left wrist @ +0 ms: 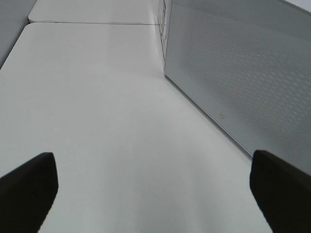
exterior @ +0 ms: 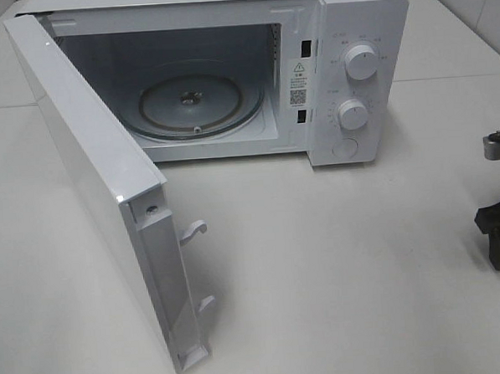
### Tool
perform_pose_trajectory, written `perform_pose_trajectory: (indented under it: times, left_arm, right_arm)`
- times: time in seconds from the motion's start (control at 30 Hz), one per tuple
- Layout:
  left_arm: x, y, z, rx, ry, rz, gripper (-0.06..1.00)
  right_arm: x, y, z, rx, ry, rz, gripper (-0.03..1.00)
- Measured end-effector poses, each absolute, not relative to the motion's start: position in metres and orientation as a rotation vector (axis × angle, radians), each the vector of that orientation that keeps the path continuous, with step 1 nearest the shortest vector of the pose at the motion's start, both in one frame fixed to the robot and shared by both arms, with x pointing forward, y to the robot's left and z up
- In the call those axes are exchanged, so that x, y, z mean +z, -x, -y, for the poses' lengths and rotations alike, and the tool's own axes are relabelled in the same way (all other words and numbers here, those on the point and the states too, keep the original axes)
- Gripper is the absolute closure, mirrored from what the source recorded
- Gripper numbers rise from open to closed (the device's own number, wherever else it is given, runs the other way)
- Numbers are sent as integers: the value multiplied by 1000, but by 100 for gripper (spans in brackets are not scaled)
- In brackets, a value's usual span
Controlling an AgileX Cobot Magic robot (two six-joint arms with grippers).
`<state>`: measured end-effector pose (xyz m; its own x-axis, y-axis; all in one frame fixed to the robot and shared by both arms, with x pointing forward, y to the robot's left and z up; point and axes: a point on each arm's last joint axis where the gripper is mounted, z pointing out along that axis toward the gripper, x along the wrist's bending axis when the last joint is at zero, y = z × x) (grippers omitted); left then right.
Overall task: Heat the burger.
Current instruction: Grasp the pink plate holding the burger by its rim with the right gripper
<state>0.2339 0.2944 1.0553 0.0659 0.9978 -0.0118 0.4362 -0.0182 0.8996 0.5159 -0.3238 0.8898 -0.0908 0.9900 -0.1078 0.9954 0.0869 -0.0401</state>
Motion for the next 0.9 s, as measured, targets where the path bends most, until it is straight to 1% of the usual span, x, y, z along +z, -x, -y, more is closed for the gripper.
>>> perform_pose_trajectory:
  times: [0.13,0.53,0.7,0.73,0.77,0.8,0.83,0.87,0.9]
  left_arm:
    - [1055,-234,-294,912,-1566,-1477,-5]
    - [1055,-234,-294,912,-1566,-1477,-5]
    - [1055,-234,-294,912,-1566,-1477,-5]
    - [1055,-234,-294,912,-1566,-1477,-5]
    - [1055,-234,-294,912,-1566,-1477,-5]
    - [1055,-234,-294,912,-1566,-1477,-5]
    - [1055,-234,-294,912,-1566,-1477,-5]
    - [1055,-234,-294,912,-1566,-1477,-5]
    - [1055,-234,-294,912,-1566,-1477,-5]
  right_arm:
    - [882,-516,325,-174,-2090,-2299,20]
    - [882,-516,326,-173,-2070,-2326,20]
    - [882,-516,326,-174,-2062,-2334,24]
    - [882,-516,326,-174,-2062,-2334,30]
    - [882,-516,326,-174,-2062,-2334,34]
    - [882,-516,326,-174,-2062,-2334,34]
    - [882,-516,326,-174,-2055,-2340,44]
    - [882,-516,326,-176,-2047,-2349,50]
    - [882,-516,326,-176,-2047,-2349,50]
